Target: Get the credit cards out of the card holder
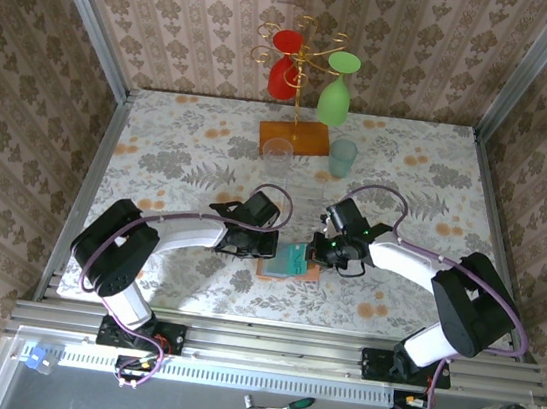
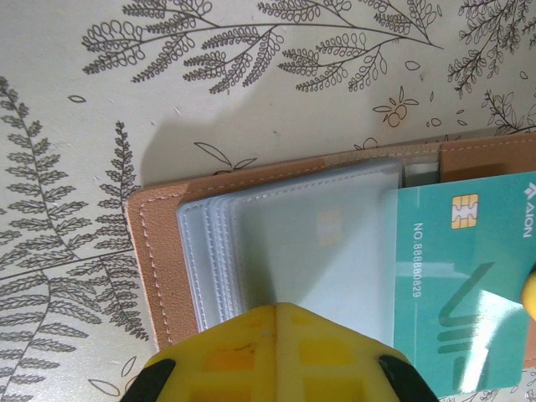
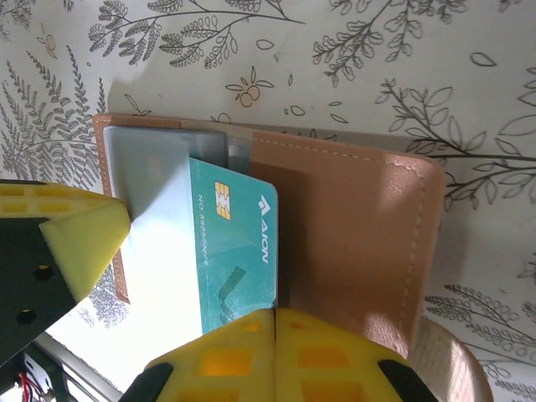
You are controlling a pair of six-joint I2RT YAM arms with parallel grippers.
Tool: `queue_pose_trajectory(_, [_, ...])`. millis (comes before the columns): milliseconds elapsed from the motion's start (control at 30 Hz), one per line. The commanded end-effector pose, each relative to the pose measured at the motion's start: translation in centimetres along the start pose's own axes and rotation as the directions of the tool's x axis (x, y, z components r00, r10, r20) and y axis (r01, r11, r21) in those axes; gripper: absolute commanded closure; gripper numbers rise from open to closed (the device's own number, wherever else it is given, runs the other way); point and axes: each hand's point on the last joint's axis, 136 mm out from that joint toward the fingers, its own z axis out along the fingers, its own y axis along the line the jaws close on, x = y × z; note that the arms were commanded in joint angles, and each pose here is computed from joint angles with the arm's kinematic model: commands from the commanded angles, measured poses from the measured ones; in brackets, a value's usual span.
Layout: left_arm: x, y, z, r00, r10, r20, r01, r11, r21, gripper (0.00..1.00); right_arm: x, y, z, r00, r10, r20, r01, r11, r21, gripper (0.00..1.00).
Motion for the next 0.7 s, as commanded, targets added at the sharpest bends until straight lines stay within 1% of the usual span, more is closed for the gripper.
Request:
queue_pose_trajectory(0, [1.07,1.45,-0.04,0.999,0.000,-0.032,-0.002,0.999,-0.041,1.00,-0.24,-0.36,-0.83,1.000,-0.004,0.010,0.003,0.999,0.044,0.95])
queue_pose_trajectory(333, [1.10,1.46,-0.14,1.000,0.000,-0.031,-0.001,0.999,-0.040,1.00,-0.53,-0.17,-1.48,1.000,-0.002,0.025,0.001,0.998,0.055,0.95])
queue_pose_trajectory(667, [1.11,1.44,-0.04,1.000,-0.004,-0.029,0.003,0.999,-0.035,1.00,-0.60,-0.04,-1.28,1.000,0.007,0.023,-0.008,0.998,0.063,0.95])
